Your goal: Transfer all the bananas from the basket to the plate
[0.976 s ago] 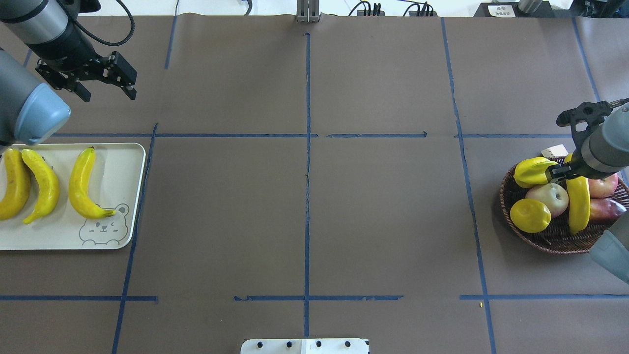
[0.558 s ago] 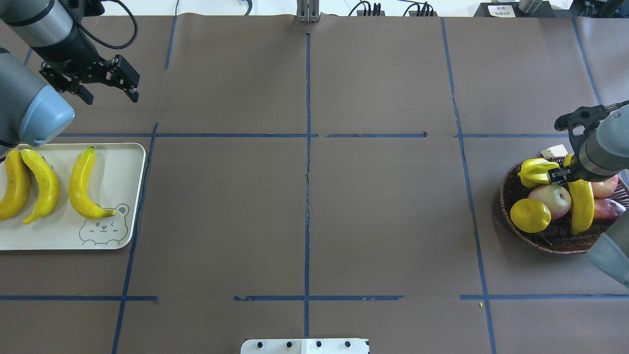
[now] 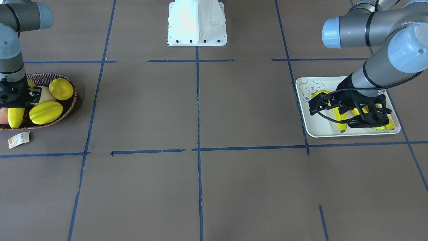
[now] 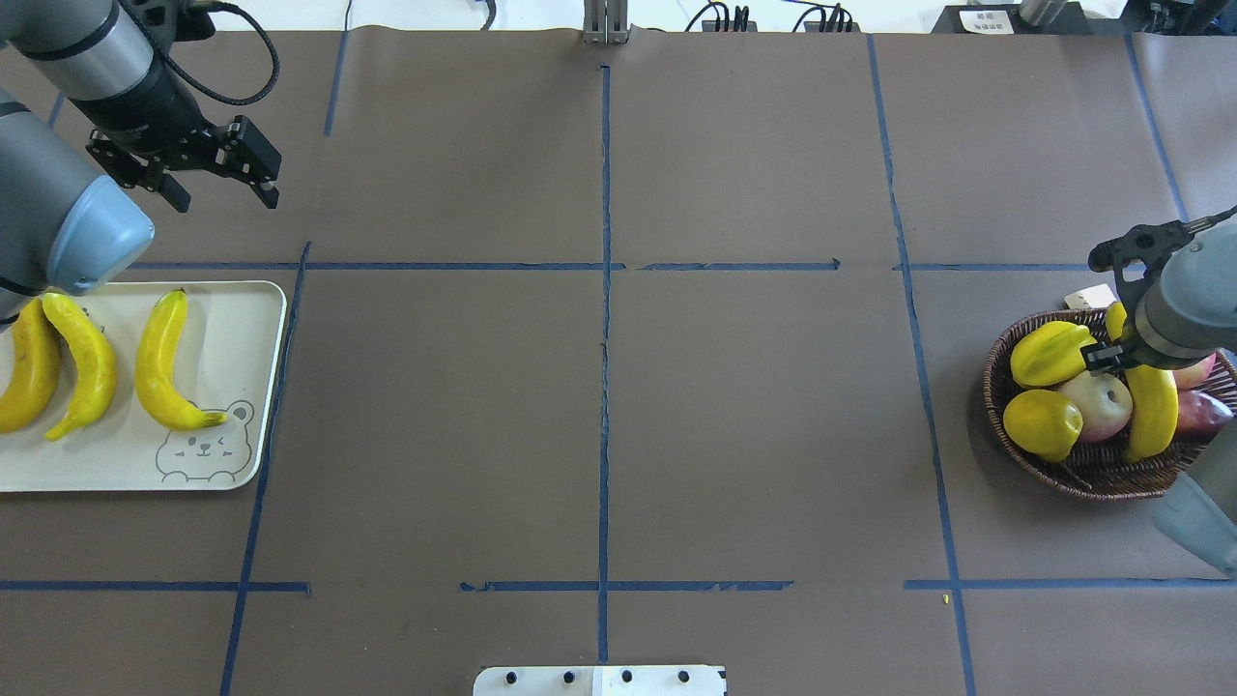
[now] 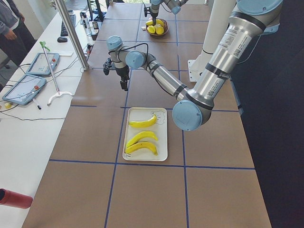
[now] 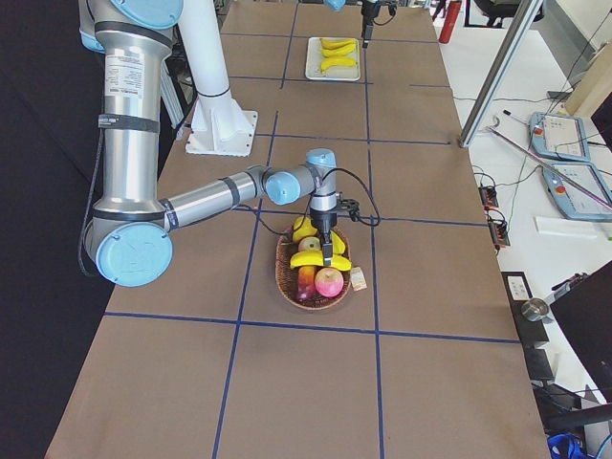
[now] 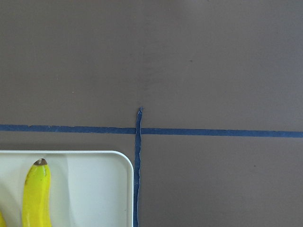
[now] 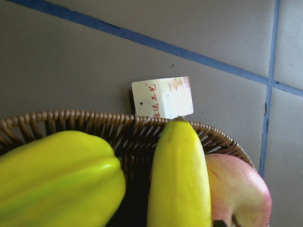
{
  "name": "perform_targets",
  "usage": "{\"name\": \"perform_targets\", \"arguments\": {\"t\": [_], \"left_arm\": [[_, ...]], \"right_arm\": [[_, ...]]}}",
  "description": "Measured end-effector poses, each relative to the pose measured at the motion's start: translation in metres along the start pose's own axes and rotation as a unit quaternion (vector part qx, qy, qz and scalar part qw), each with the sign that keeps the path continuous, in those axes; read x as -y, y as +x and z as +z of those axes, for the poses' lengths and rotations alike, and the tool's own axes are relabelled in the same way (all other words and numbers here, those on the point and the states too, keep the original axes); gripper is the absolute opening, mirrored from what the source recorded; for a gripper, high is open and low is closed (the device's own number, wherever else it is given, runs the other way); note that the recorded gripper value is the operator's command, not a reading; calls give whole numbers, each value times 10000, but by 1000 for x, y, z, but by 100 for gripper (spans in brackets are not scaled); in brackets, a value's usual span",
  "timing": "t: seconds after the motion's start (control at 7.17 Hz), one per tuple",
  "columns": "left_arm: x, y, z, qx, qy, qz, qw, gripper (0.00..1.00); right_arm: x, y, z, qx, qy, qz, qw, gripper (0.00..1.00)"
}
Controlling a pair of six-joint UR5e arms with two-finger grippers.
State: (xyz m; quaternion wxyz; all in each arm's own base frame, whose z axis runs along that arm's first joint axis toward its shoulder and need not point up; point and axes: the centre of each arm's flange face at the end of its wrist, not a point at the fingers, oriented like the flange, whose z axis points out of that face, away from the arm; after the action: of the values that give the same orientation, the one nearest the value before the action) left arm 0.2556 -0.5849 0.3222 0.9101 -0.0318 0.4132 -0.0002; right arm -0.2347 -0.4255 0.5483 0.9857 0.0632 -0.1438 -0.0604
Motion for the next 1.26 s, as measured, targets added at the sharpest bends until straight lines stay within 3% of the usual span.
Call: {"name": "perform_targets", "arguments": {"t": [0.14,0.42,0.7,0.84,1.26], "left_arm": [[-1,1,1,-1,-7,-1,10000,100],[-1,3,3,0,-20,3,10000,100],[-1,4,4,-2,-21,-6,10000,100],[-2,5,5,-7,-23,-9,10000,100],[-3,8,7,-14,-31,-5,10000,100]], "right_arm": [[-1,-1,2,-41,5,-27,10000,33],[-1,-4,2,-52,19,-56,10000,20],[2,-3,-8,-7,103,-148,9998,17],[5,9,-24,-30,148,-407,9991,17],[30,64,-111,-276,164,-1410,9895,17]]}}
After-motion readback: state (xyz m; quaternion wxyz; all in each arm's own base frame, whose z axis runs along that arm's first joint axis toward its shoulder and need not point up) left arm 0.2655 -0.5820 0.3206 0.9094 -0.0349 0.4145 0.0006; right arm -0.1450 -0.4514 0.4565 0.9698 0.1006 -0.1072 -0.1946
